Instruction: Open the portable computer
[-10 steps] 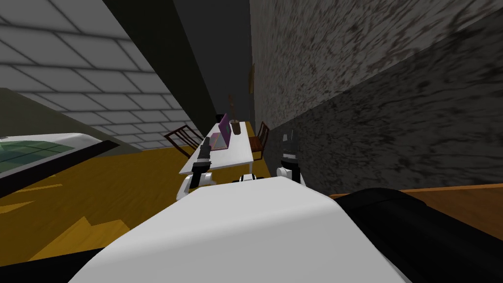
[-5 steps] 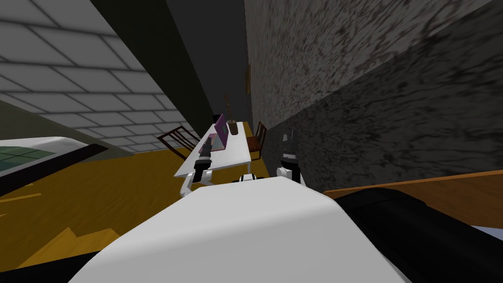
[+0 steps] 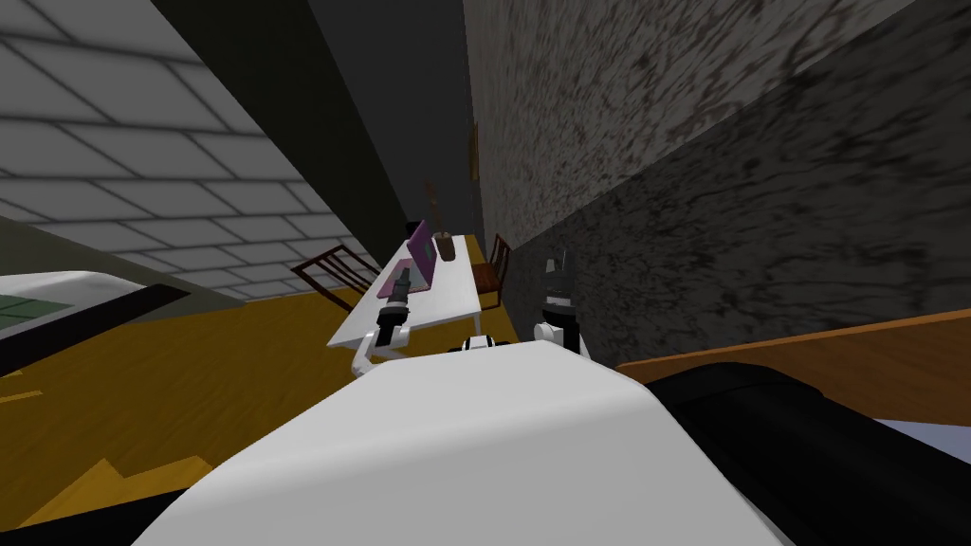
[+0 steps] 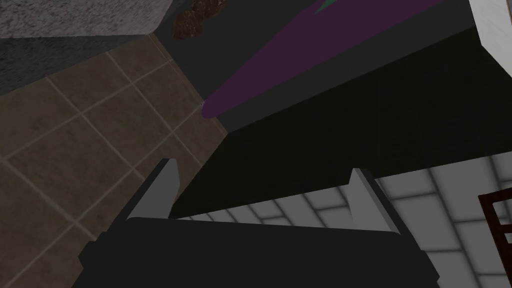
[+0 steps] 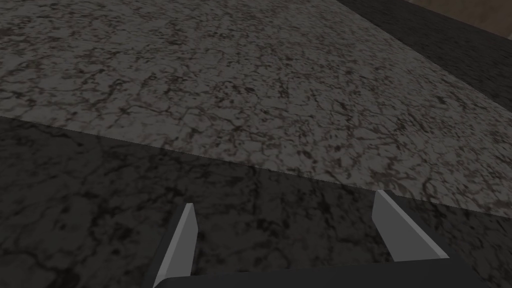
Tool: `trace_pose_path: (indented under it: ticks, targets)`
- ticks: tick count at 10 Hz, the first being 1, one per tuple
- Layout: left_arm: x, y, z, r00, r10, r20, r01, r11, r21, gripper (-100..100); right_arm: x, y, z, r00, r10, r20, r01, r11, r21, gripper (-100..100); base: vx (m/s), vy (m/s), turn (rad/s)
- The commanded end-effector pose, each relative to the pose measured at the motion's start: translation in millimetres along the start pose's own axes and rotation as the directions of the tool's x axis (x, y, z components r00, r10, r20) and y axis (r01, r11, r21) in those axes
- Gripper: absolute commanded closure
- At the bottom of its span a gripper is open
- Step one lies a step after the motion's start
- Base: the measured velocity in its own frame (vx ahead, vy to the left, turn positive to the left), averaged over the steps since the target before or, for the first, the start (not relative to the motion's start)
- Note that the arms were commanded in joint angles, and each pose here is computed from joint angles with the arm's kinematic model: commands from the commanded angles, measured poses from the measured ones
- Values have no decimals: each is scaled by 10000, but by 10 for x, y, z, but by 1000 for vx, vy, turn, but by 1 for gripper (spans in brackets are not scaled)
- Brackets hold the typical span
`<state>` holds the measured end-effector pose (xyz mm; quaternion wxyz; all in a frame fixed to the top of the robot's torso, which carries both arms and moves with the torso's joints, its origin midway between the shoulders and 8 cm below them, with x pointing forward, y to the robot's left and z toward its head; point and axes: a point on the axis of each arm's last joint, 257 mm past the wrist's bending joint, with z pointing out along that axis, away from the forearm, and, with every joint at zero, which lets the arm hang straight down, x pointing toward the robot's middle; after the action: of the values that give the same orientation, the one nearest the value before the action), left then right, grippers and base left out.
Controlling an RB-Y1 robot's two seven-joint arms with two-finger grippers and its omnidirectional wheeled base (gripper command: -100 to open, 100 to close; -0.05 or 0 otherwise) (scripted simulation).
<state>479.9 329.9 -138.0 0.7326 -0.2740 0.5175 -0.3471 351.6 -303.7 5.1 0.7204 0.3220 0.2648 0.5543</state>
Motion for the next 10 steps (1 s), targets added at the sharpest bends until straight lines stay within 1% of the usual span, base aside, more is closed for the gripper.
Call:
trace_pose_path:
  ticks: [1,3,5,8,10]
  targets:
    - [38,302,81,9991,404,-93,-409,9967,-698,-100,0,0,0,10000,0,0,0,10000,0,0,3,-34,-78]
    - [83,563,119,9974,674,-239,-700,9889,-1311,-100,0,0,0,10000,0,0,0,10000,0,0,4,-38,-89]
    - [119,798,148,9949,923,-401,-982,9776,-1863,-100,0,0,0,10000,0,0,0,10000,0,0,-2,-39,-91]
    - [138,1095,182,9896,1280,-654,-1405,9569,-2540,-100,0,0,0,10000,0,0,0,10000,0,0,6,-31,-74]
    - [128,1256,199,9852,1505,-815,-1679,9425,-2889,-100,0,0,0,10000,0,0,0,10000,0,0,2,-26,-67]
